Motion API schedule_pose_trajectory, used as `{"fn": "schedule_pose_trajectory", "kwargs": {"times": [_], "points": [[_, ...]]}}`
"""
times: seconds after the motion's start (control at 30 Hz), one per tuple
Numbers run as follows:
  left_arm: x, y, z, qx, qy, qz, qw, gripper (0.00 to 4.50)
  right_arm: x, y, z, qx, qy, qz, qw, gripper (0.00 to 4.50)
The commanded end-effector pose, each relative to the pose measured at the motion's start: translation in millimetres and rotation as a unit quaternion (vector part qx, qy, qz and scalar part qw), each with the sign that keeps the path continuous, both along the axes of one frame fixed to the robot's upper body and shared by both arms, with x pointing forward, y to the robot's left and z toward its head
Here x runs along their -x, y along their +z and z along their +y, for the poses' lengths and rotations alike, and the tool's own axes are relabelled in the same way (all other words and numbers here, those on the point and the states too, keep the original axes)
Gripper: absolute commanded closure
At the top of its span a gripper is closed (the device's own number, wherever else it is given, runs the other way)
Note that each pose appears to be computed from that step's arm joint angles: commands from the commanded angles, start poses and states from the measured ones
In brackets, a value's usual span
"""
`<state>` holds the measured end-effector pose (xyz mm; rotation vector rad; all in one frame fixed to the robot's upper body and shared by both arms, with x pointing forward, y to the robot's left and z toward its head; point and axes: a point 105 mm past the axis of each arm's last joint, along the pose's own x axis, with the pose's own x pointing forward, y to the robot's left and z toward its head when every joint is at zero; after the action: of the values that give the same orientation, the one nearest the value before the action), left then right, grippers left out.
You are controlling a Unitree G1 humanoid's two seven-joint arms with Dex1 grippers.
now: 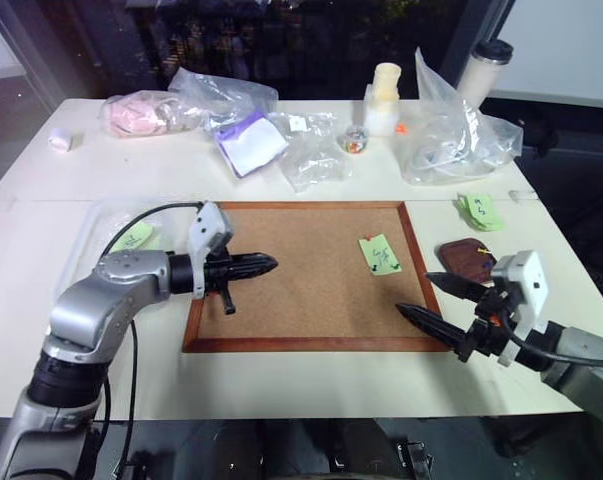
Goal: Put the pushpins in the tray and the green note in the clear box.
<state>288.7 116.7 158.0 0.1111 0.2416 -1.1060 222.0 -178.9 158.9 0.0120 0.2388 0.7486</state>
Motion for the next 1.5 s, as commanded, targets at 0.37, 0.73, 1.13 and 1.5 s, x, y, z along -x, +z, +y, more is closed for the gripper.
{"fn": "schedule_pose_trajectory", "kwargs": {"times": [0.37,0.73,1.13,1.5], "points": [[5.1,14.1,2.6,-0.001,0.005,-0.025,1.0,4.42,-9.0,7.9,2.3,-0.002,0.003,-0.019,1.0,0.0],[-4.4,17.3,5.7,-0.014,0.002,-0.037,0.999,4.42,-13.9,8.3,2.3,-0.004,-0.008,-0.025,1.0,0.0],[-19.9,-7.9,-21.5,-0.096,-0.11,-0.053,0.988,4.42,-63.3,9.9,-14.8,0.026,-0.063,-0.075,0.995,0.0],[-33.1,-60.6,-23.5,-0.139,-0.104,-0.017,0.985,4.42,-128.9,-11.4,-3.0,0.055,-0.045,-0.082,0.994,0.0]]}}
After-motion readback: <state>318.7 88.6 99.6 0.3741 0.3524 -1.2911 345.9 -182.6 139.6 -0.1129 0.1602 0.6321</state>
